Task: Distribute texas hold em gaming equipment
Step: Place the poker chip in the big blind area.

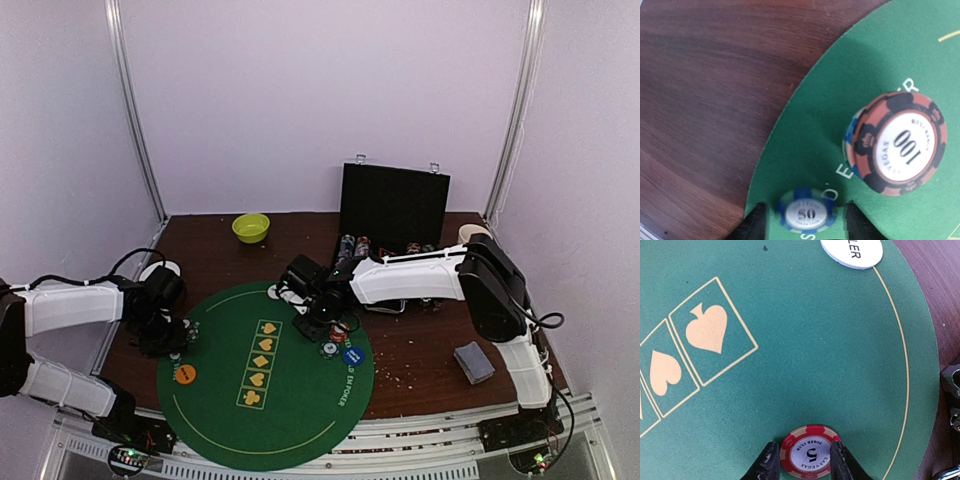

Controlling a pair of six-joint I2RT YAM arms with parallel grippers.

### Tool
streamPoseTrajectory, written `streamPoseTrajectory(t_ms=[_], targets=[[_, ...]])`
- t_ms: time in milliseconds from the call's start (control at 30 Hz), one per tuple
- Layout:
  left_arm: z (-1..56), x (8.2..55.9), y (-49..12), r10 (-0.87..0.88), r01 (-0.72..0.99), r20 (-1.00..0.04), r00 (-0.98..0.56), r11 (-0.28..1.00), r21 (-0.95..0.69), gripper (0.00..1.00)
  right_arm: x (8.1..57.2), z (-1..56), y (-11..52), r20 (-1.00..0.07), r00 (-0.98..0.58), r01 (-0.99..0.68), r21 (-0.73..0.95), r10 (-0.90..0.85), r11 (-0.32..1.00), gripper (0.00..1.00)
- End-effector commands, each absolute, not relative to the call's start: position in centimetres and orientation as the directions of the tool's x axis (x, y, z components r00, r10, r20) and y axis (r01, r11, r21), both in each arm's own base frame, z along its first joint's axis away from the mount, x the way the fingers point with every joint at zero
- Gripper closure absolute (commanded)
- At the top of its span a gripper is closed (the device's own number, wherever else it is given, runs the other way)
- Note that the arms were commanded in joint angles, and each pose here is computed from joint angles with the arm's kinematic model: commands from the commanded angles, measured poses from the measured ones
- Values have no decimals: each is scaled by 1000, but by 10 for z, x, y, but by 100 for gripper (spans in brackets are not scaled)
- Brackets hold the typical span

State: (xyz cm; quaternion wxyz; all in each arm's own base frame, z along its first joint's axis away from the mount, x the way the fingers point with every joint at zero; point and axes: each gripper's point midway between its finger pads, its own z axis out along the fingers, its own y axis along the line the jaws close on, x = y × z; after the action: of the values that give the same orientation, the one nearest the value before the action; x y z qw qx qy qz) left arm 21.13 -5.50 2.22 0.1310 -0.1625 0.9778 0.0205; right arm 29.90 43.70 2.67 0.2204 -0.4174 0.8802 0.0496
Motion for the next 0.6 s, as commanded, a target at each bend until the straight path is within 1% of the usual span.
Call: streamPoseTrajectory(t_ms=[0,67,100,300,433,500,567], targets=[[24,213,-49,-326,-343,-279,-903,939,15,35,278,-9,411,-260,-593,-772,-85,-762,630,66],[27,216,-48,-326,-344,-298,-897,939,11,26,279,-5,415,-272,-591,-773,-77,-760,629,66],[30,218,-48,-327,-346,-309,-893,938,9,23,280,-1,417,-279,-589,-774,-76,-758,629,67],[50,228,-46,-342,-359,-391,-855,933,-31,22,280,14,424,-308,-585,-776,-56,-750,628,67],[71,236,-41,-353,-370,-470,-809,927,-60,21,284,20,422,-319,-597,-763,-59,-736,644,61],[82,242,-42,-335,-352,-501,-798,934,-64,21,285,22,423,-330,-607,-754,-47,-723,655,59],[93,248,-41,-309,-333,-532,-788,941,-54,20,287,23,425,-336,-618,-745,-36,-711,666,54]])
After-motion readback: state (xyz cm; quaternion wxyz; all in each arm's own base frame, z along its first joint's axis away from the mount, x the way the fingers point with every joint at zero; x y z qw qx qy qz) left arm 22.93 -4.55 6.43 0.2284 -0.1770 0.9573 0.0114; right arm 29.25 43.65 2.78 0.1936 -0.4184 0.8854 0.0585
